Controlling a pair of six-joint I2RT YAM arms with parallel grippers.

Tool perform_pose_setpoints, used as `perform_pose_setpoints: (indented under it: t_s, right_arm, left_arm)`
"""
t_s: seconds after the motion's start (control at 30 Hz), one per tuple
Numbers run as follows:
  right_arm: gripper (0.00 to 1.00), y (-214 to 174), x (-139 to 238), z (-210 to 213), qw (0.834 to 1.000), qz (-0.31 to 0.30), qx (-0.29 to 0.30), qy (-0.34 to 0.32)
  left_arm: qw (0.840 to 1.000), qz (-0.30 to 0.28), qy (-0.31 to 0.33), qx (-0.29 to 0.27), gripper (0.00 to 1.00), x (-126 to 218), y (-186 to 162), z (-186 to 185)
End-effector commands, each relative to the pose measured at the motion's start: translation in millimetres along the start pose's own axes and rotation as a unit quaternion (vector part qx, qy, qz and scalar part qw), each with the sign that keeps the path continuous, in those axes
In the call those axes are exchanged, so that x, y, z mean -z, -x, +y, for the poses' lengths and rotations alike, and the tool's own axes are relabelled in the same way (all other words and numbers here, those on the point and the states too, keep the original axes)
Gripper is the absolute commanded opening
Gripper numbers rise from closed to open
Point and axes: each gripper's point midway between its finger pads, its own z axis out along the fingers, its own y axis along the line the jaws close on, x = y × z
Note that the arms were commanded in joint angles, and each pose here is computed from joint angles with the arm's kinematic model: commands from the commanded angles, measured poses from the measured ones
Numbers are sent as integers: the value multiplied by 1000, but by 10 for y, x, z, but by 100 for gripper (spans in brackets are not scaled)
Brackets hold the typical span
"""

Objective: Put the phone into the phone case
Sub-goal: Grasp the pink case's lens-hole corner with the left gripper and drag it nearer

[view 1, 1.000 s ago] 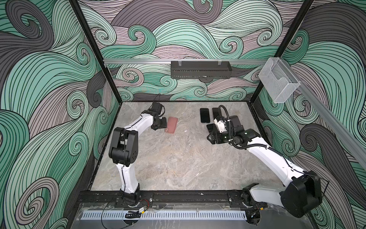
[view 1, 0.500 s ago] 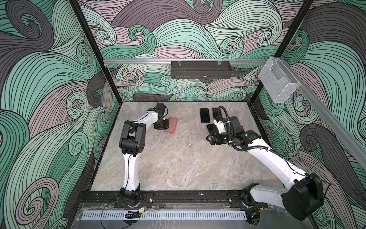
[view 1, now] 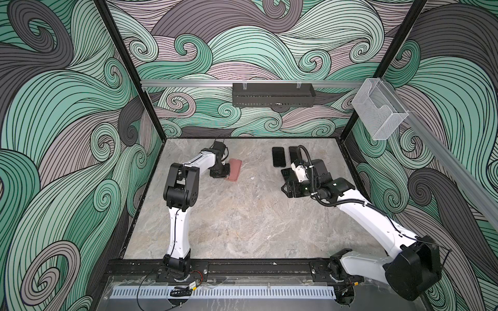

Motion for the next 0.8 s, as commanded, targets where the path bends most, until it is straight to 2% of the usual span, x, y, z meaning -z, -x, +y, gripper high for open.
perform_pose_setpoints:
  t_s: [0.0, 0.17, 0.37, 0.6, 0.77]
  right_arm:
    - [80, -32, -9, -23, 1000, -2, -3, -6]
    - [80, -72, 11, -70, 1000, 6, 12, -21]
    - [81, -116, 132, -220, 997, 1, 34, -65]
    - [82, -182, 184, -394, 993, -3, 35, -111]
    - [82, -233, 174, -516, 989, 11, 37, -142]
  left_arm:
    - [999, 38, 4, -7, 9, -16, -272, 61]
    - [999, 24, 30, -34, 0, 244, -337, 61]
    - [992, 32, 42, -113, 0, 558, -557, -169]
    - [972, 37, 37, -227, 0, 784, -973, -631]
    - [952, 60, 30, -300, 0, 751, -1462, -933]
